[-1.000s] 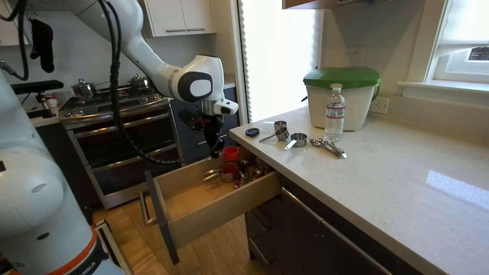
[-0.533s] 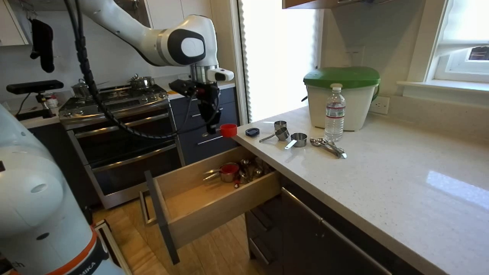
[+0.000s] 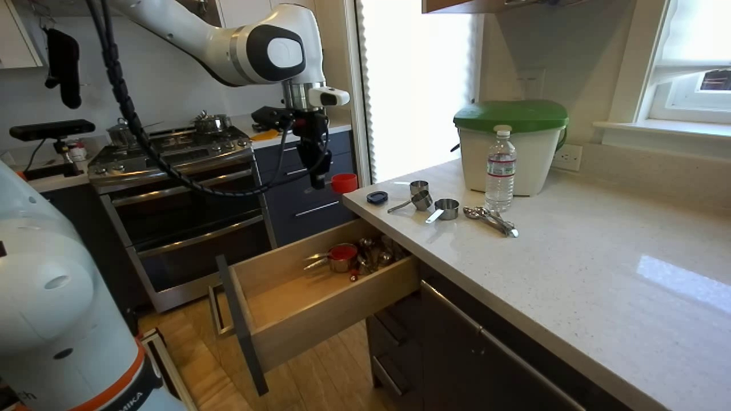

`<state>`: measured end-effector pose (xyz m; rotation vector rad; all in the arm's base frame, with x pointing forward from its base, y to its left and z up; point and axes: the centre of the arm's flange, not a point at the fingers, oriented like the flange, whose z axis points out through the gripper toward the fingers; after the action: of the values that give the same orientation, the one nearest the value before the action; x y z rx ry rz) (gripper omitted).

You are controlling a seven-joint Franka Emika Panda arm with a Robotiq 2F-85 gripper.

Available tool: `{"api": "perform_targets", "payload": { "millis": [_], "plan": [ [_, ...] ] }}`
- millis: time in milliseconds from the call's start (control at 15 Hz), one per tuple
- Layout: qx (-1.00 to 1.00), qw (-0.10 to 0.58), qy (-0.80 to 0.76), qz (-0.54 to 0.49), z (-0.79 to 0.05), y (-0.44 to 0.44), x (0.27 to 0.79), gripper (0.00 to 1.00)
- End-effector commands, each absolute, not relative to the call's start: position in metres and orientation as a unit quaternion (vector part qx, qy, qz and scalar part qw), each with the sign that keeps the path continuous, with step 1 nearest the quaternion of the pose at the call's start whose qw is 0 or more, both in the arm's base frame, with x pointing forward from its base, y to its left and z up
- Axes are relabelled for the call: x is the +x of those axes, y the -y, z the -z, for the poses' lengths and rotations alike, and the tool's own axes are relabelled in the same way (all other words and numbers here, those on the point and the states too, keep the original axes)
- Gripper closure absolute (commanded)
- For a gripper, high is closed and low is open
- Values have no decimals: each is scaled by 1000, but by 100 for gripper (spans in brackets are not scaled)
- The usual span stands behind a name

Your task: Remove the orange pots from the drawer and put them on the counter

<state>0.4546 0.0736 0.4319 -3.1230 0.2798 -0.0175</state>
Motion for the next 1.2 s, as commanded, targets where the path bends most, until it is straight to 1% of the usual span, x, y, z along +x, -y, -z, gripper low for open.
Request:
{"api": "perform_targets", "payload": {
  "millis": [0, 67, 267, 667, 867, 1133],
  "plan": [
    [-996, 3, -89, 5, -432, -74, 455, 80],
    [-996, 3, -89, 5, -432, -74, 455, 95],
    [-992, 9, -124, 12, -444, -49, 483, 95],
    [-975, 18, -221, 27, -460, 56, 539, 95],
    [-969, 17, -246, 27, -449, 103, 552, 95],
    [-967, 20, -253, 11, -419, 144, 563, 95]
  ]
}}
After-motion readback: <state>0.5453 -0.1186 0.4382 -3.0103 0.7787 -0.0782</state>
